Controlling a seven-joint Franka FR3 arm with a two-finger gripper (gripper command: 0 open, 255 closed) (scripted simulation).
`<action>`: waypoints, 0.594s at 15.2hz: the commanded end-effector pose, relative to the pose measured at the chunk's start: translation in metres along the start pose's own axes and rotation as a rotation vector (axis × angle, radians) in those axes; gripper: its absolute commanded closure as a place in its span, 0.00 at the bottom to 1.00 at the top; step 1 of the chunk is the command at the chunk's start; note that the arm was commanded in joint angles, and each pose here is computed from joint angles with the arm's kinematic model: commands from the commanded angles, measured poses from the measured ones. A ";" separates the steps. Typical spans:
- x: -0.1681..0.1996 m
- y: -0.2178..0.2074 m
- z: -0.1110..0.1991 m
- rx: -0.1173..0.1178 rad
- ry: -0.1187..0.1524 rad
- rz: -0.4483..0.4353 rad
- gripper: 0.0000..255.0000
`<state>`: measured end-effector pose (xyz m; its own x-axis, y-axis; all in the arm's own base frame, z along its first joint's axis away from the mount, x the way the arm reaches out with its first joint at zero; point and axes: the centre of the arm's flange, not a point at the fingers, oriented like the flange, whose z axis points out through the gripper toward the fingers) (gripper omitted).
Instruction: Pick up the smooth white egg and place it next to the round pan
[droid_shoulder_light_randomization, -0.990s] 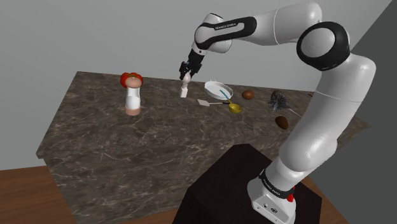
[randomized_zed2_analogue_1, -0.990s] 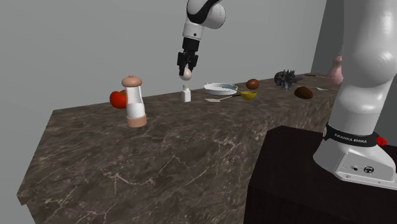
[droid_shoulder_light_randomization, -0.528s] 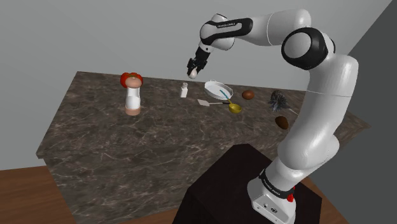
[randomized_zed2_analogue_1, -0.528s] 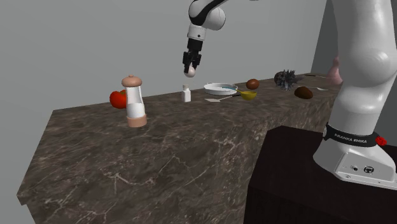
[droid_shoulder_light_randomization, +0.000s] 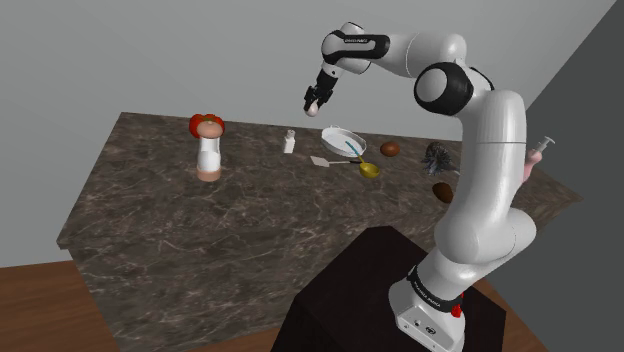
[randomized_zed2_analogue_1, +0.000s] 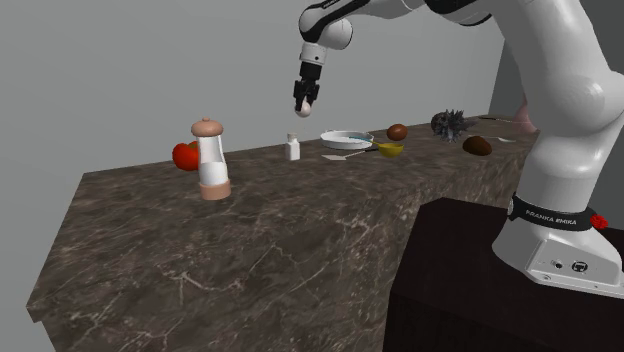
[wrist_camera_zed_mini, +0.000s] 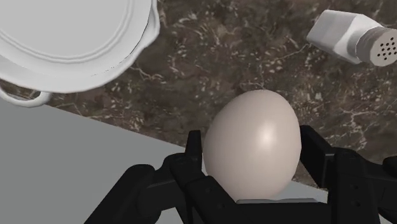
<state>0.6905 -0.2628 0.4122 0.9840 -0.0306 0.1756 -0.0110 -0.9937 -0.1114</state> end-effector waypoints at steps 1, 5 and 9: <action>0.002 0.012 0.004 0.000 0.000 -0.001 1.00; -0.002 0.014 0.025 0.000 0.000 -0.001 1.00; -0.005 0.016 0.045 0.000 0.000 -0.001 1.00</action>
<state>0.6921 -0.2731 0.3706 0.9841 -0.0300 0.1750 -0.0104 -0.9937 -0.1115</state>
